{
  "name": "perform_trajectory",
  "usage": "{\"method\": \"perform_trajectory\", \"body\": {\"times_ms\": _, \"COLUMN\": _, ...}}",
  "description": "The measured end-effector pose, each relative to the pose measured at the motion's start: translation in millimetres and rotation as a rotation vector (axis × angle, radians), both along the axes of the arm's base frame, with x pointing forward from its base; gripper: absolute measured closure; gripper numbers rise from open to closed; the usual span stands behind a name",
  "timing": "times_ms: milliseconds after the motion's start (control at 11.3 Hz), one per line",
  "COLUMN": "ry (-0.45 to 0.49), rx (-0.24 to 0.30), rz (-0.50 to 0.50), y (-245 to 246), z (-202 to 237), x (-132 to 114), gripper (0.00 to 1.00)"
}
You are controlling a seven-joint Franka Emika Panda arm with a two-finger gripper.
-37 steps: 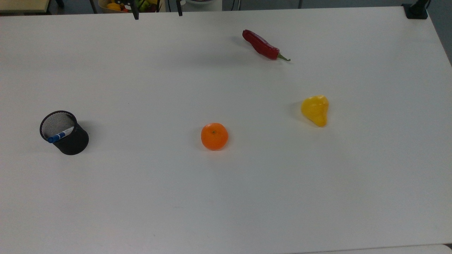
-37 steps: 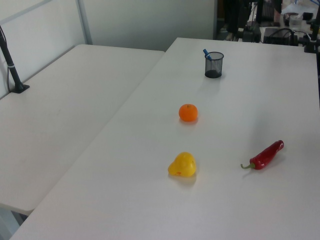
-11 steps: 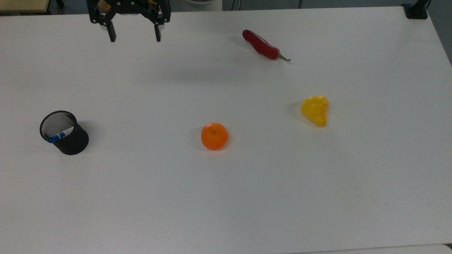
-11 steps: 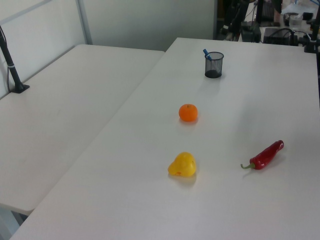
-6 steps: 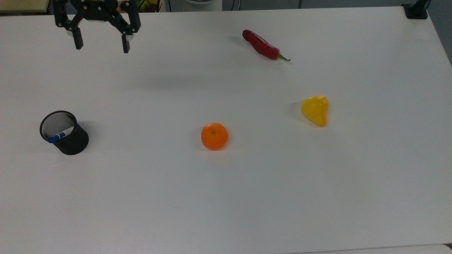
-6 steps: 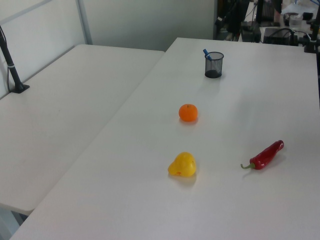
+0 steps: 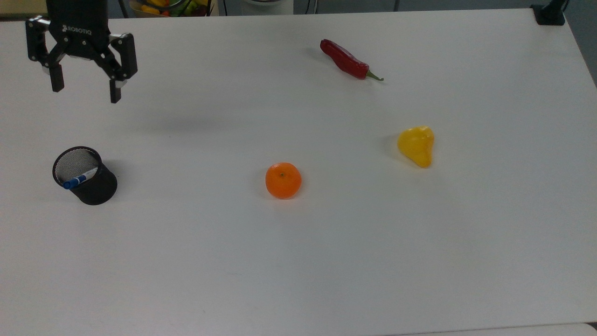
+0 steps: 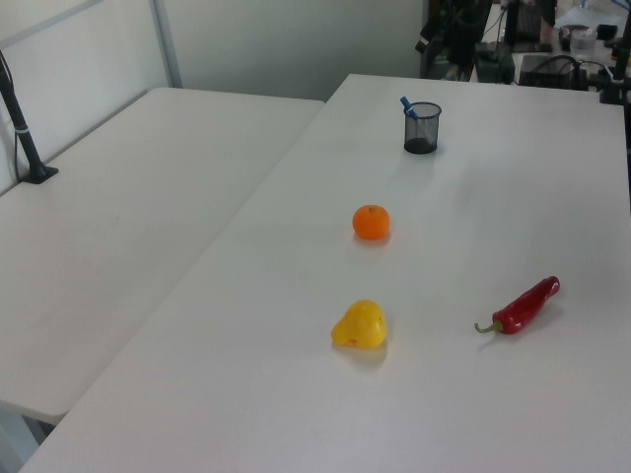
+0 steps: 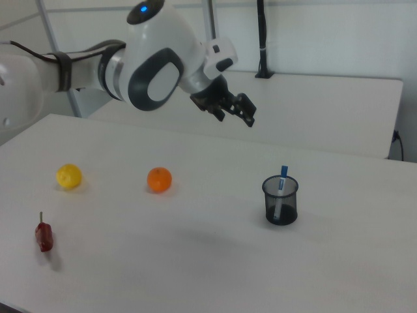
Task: Take marker pen
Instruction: 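Move the open gripper over the black mesh pen cup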
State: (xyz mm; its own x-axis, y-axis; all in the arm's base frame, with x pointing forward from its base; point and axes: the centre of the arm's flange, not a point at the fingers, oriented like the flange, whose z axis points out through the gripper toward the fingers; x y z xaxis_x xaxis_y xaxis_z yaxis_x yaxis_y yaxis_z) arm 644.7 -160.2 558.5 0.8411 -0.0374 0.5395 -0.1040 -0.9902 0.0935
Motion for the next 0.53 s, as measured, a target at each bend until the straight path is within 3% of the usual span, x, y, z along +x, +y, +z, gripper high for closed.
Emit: {"method": "perform_trajectory", "body": {"times_ms": 530, "ry": -0.092, "rx": -0.06, "rz": -0.042, "y": -33.0, "z": -73.0, "x": 30.7, "gripper": 0.18}}
